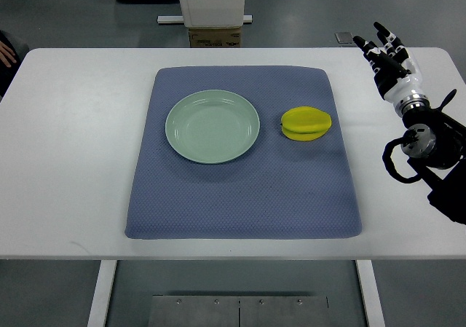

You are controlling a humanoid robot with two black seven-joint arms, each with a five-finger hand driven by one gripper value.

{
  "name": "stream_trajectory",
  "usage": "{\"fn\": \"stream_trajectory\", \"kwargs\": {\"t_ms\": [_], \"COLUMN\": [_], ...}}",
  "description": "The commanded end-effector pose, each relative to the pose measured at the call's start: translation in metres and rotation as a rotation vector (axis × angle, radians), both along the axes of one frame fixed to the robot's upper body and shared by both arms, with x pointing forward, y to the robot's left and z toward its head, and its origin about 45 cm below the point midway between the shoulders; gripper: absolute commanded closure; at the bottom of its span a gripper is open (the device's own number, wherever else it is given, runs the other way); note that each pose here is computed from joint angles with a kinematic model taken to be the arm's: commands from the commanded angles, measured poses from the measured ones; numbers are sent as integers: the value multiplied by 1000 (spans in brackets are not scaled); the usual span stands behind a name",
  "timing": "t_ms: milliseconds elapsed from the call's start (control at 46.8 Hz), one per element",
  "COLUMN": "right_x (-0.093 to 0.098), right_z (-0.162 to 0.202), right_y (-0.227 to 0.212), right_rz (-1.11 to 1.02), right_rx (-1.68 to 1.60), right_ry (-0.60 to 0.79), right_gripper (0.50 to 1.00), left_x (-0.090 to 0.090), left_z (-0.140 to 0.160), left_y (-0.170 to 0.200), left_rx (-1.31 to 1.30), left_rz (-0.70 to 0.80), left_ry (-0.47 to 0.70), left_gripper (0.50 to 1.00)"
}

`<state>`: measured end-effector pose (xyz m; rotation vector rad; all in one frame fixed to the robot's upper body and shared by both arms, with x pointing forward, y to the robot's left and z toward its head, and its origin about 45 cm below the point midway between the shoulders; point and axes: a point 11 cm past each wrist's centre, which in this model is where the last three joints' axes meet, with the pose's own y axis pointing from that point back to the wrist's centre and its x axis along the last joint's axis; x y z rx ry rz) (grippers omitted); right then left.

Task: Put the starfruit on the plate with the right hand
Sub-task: 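Raise and open the right hand above the yellow starfruit area, then reach the right hand down to the yellow starfruit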

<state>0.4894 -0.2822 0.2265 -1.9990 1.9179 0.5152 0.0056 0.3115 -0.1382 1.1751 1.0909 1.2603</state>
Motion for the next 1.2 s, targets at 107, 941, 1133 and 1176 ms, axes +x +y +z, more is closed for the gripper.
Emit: {"fn": "stream_trajectory", "kwargs": {"t_ms": [107,941,1133,1176], "right_x": [-1,-19,-19,-19], "right_z": [16,29,32,33], "right_y": [-18,-31,-23,-20], "right_rz": [63,293,407,436], "right_rx": [27,-427,-655,-703], "right_ry": [-80,-92,-98,-99], "right_gripper": [500,500,500,500], "left_x": [0,0,0,0], "left_z": [0,0,0,0], "left_y": [0,0,0,0], "left_rx": [0,0,0,0], "left_rz": [0,0,-1,0], "left_ry": [0,0,0,0], "left_gripper": [500,500,500,500]}}
